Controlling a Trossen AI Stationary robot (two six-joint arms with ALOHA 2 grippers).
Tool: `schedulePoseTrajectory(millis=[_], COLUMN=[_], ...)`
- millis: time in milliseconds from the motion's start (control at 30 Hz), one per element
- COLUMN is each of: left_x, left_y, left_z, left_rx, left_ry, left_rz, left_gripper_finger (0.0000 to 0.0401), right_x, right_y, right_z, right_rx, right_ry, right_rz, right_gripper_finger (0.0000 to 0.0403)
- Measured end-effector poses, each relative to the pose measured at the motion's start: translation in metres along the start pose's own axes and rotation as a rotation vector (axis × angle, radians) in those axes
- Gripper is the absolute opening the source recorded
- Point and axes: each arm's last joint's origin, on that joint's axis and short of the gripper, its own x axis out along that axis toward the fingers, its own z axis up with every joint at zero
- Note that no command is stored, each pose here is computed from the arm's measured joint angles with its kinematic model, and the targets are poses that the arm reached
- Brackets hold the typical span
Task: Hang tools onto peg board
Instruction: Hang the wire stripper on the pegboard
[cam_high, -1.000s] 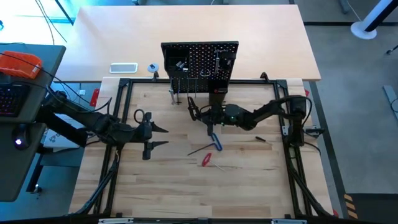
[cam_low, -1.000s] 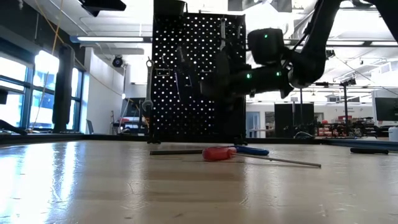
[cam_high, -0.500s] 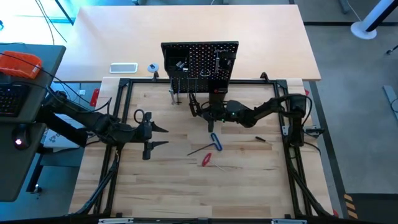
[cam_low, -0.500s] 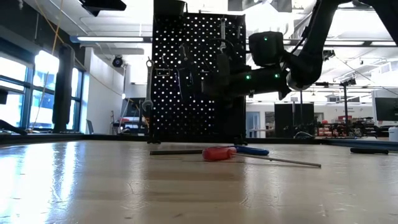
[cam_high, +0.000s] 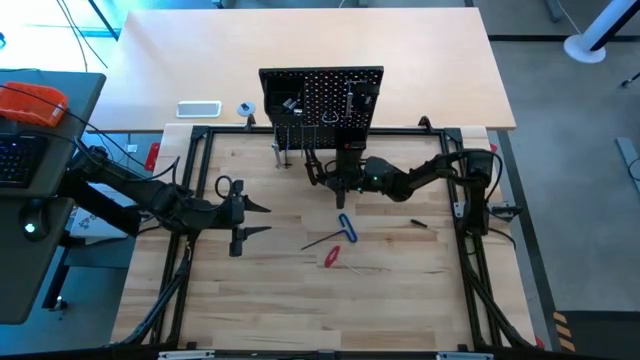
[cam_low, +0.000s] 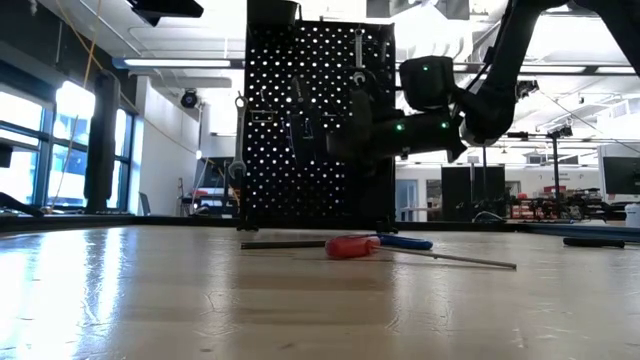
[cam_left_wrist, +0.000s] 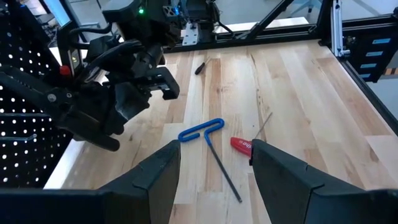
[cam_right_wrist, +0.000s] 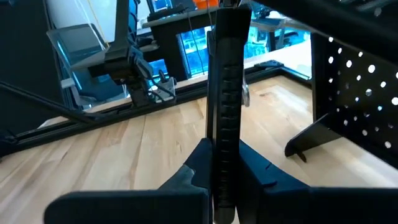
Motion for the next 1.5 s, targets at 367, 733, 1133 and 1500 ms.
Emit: schedulePoseTrajectory(millis=[367, 733, 1133, 1500], left_x=[0.000, 0.000, 0.000, 0.000], left_y=[0.000, 0.000, 0.001, 0.001], left_z=[0.000, 0.000, 0.000, -0.001], left_rx=[0.000, 0.000, -0.007, 0.003], left_ry=[0.000, 0.000, 0.003, 0.006], left_rz=[0.001, 0.005, 0.008, 0.011], left_gripper_finger=[0.0188, 0.0188, 0.0188, 0.0188], right_x=[-0.001, 0.000, 0.003, 0.006], right_y=[-0.007, -0.001, 0.020, 0.047], right_z=[0.000, 0.000, -0.001, -0.001], right_rx=[0.010, 0.032, -0.010, -0.016], right_ry=[0.018, -0.006, -0.038, -0.083], right_rz=[-0.001, -0.039, -0.013, -0.083], right_gripper_finger=[0.0021, 0.0021, 0.0021, 0.0021])
